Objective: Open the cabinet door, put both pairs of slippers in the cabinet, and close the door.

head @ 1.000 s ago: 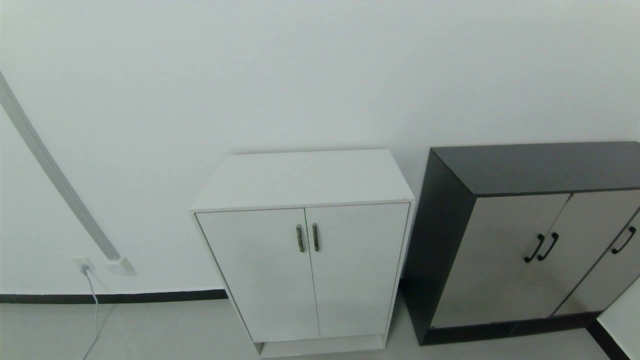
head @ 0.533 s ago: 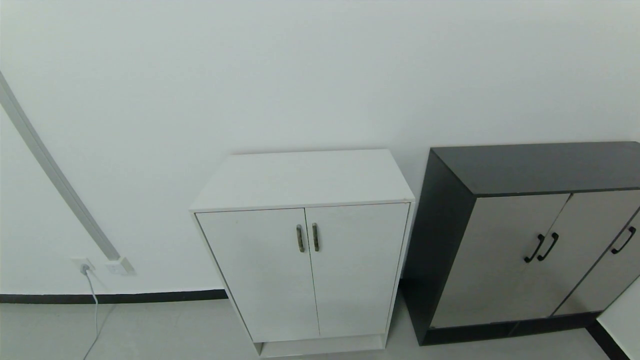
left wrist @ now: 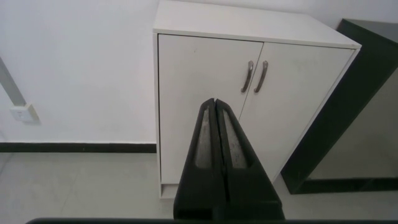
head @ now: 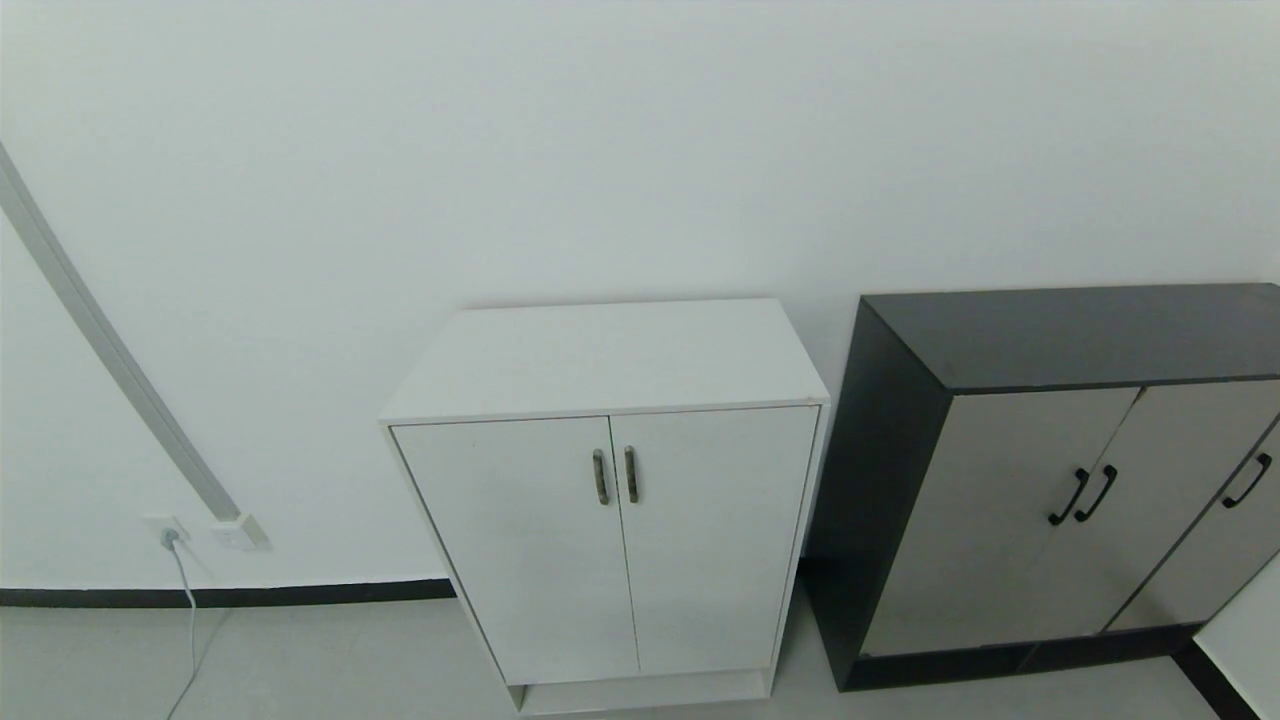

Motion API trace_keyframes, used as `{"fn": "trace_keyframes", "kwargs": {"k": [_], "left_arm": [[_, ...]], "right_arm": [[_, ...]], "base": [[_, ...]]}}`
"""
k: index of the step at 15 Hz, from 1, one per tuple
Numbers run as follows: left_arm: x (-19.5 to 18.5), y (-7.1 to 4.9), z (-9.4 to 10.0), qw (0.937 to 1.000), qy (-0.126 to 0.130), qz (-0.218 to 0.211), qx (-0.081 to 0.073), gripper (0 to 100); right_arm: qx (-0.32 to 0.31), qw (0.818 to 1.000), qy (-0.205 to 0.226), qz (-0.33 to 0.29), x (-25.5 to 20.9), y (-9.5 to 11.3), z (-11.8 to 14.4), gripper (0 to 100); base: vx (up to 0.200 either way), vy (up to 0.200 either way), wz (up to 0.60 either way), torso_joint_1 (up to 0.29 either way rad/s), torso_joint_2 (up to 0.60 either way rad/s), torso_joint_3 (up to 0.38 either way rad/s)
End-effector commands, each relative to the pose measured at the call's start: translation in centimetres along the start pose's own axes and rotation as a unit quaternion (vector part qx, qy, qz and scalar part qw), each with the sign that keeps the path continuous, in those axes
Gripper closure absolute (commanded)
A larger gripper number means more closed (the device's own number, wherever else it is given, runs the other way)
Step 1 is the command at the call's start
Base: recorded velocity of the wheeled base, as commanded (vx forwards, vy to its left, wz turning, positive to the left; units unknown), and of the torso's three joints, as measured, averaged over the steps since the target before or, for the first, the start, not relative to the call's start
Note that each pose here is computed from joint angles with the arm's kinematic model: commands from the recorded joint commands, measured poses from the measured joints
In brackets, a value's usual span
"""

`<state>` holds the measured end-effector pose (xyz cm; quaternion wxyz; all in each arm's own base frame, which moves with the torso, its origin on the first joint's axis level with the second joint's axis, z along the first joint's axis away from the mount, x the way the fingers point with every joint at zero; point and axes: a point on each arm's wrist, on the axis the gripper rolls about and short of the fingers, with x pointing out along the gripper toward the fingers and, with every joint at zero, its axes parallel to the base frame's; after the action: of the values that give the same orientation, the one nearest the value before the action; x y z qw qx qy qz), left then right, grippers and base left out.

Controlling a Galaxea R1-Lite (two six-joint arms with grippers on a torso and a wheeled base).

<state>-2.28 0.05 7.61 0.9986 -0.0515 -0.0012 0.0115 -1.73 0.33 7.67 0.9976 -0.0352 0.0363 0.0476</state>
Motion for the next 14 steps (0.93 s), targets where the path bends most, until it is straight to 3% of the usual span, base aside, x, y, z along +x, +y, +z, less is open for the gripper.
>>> {"fn": "trace_keyframes", "kwargs": {"k": [1, 14], "left_arm": [[0.0, 0.0, 0.0, 1.0, 0.0, 0.001, 0.0, 100], [0.0, 0.0, 0.0, 1.0, 0.0, 0.0, 0.003, 100]], "right_arm": [[0.008, 1.0, -0.025, 0.007, -0.38, 0.02, -0.13, 100], [0.058, 0.996, -0.041, -0.048, -0.57, -0.26, -0.1, 100]], "base": [[0.0, 0.0, 0.0, 0.0, 0.0, 0.0], [0.0, 0.0, 0.0, 0.0, 0.0, 0.0]]}}
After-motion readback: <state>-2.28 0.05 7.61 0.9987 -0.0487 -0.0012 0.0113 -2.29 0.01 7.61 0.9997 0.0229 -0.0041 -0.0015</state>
